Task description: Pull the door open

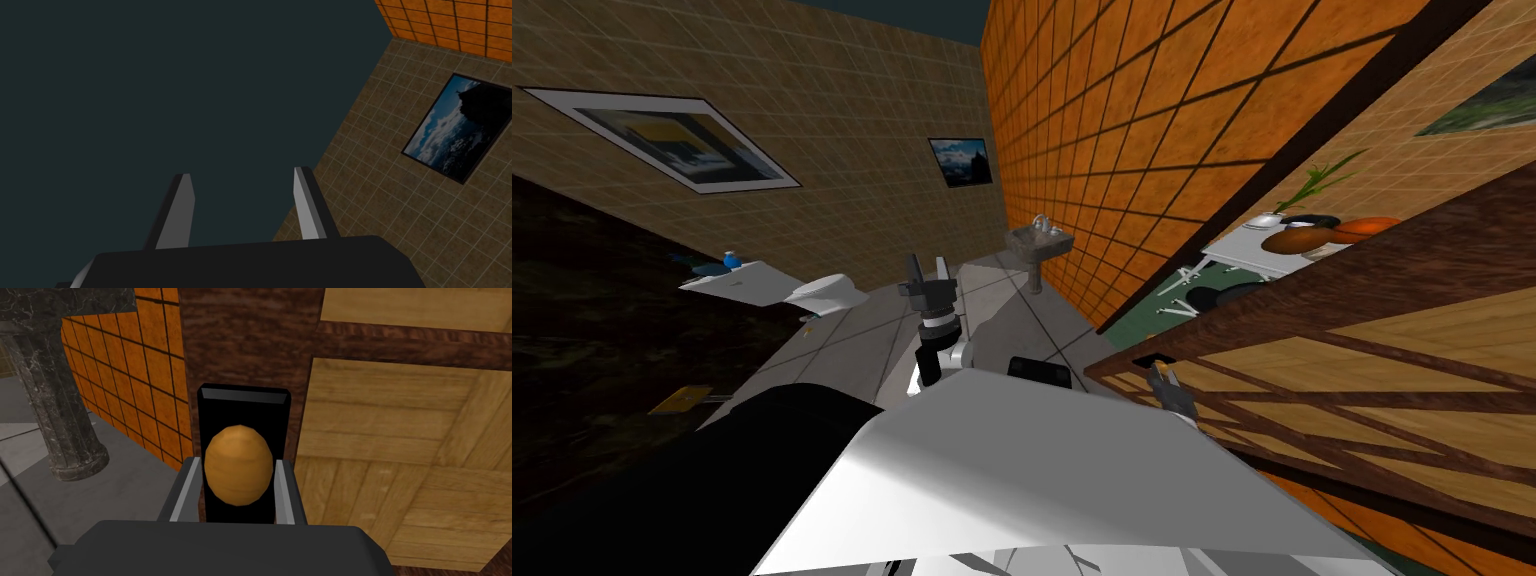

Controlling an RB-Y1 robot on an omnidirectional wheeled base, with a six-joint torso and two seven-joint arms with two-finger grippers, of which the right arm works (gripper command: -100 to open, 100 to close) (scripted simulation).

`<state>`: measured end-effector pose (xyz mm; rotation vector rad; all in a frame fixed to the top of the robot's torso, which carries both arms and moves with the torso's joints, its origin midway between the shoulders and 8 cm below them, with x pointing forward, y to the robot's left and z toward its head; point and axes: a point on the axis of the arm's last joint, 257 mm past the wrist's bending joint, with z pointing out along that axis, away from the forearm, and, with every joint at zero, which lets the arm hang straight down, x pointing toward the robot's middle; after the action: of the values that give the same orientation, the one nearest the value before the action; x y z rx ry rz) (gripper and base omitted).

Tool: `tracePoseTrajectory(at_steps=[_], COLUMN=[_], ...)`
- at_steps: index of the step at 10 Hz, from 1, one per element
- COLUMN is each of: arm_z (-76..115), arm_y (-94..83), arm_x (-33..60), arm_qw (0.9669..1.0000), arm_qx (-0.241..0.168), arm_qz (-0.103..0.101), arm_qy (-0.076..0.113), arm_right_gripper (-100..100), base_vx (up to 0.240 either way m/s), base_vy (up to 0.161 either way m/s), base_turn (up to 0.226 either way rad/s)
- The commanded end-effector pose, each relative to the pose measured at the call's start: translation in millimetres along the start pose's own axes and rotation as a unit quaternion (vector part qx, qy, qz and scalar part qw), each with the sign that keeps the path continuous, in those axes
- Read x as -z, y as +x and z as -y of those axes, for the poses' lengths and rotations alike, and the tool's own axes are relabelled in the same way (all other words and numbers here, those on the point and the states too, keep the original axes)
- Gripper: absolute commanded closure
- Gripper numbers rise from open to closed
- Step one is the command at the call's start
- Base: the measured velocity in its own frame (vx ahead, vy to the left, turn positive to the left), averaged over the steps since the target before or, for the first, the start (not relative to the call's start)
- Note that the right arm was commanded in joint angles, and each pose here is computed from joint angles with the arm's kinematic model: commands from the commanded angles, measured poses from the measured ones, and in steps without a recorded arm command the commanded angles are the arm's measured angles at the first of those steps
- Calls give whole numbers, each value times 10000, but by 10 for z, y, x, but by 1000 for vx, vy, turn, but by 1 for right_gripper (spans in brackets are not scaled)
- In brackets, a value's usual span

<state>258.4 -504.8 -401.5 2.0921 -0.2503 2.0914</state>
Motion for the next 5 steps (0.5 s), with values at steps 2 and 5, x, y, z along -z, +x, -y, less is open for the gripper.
tracePoseTrajectory(at_steps=[2, 5], arm_z=[133, 208], arm_y=[13, 11], arm_x=[106, 111], arm_qw=[9996, 9991], arm_qx=[-4, -19], arm_qz=[2, -7], arm_qy=[293, 418], arm_right_gripper=[100, 100], base_vx=[-157, -178], base_vy=[-14, -36], base_turn=[17, 34])
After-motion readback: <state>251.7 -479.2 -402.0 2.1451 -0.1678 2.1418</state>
